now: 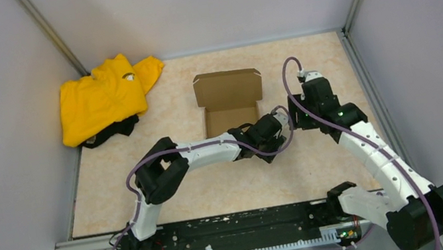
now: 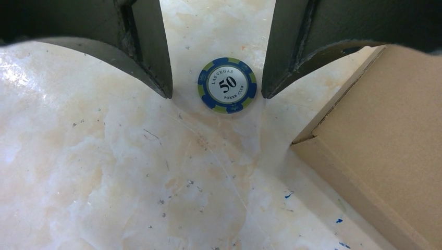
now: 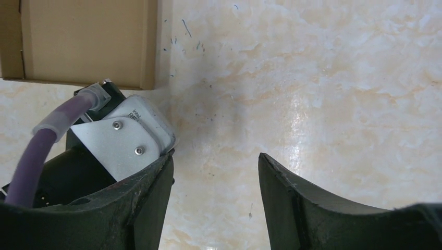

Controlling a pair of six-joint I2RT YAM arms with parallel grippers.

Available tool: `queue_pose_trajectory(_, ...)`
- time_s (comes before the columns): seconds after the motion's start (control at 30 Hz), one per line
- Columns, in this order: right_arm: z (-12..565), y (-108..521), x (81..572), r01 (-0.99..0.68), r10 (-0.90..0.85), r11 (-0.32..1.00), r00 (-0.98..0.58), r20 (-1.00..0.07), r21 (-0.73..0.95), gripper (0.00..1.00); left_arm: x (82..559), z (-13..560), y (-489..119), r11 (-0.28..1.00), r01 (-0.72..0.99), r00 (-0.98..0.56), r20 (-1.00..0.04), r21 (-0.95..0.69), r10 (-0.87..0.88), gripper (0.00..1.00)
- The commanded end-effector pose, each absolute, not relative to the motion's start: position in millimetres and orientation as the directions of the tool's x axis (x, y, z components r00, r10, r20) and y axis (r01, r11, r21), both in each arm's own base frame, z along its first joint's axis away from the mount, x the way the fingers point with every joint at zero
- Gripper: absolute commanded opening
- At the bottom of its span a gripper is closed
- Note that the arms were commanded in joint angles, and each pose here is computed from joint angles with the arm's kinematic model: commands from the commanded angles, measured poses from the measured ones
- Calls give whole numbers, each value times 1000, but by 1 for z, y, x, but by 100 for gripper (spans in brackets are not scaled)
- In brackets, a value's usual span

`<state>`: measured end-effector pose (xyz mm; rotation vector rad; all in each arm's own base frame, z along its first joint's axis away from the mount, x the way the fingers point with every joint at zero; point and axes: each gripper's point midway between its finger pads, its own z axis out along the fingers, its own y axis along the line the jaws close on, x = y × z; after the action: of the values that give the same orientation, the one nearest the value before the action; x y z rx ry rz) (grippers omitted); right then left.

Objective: Fold the paper box

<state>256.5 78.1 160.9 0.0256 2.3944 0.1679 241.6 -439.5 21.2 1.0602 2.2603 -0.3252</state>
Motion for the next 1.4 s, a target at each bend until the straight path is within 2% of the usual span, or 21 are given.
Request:
queue_pose_trajectory(0.0, 219, 90, 274, -90, 101, 977, -612, -785, 196, 61, 208, -32, -407, 590, 803, -500, -441, 85, 745, 67)
queue_pose_trajectory(0.33, 237, 83, 275, -75, 113, 979, -583, -805, 191, 61, 207, -37, -391, 602, 789, -510, -418, 120, 752, 62)
queue_pose_trajectory(0.9, 239, 85, 277, -83, 115, 976, -584, -803, 200, 60, 207, -37, -372, 606, 780, -511, -401, 156, 760, 62)
queue_pose_trajectory(1.37, 237, 87, 278, -90, 112, 975, -586, -802, 202, 60, 214, -36, -379, 609, 778, -508, -415, 155, 755, 59)
